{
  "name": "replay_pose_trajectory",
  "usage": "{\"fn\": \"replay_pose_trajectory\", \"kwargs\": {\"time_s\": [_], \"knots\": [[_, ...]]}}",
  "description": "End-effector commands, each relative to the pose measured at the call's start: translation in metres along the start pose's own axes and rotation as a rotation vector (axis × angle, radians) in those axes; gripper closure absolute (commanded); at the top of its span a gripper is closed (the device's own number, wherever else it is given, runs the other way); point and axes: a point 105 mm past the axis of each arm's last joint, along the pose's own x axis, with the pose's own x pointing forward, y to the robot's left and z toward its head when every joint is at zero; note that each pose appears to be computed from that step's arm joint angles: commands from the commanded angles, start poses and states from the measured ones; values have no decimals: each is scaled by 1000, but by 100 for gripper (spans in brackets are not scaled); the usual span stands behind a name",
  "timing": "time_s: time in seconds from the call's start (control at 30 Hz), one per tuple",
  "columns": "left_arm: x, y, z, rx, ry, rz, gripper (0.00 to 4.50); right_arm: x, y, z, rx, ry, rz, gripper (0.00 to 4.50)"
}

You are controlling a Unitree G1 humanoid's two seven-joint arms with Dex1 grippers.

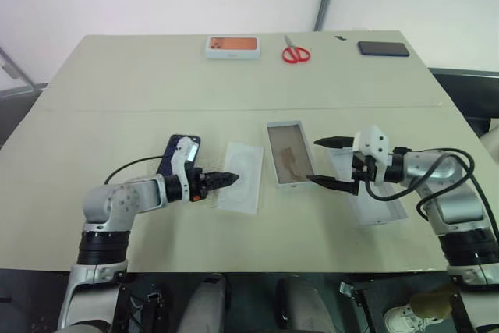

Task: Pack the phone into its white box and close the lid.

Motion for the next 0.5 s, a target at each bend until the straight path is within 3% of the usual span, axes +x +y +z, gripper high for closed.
{"fn": "replay_pose_trajectory", "kwargs": {"time_s": [0.03, 0.23, 0.33, 0.4, 0.5], "knots": [[-4, 1, 0, 6, -3, 11, 233, -3, -3, 8, -47, -9, -13, 0], [-6, 5, -3, -5, -10, 30, 233, -3, -2, 8, -52, -8, -12, 0], [-4, 5, -5, -26, -10, 25, 324, -3, -3, 8, -53, -6, -10, 0], [-3, 4, -5, -24, -11, 27, 420, -3, -3, 8, -53, -6, -8, 0], [-5, 3, -2, -21, -28, 21, 420, -4, -3, 8, -49, -6, -9, 0]]}}
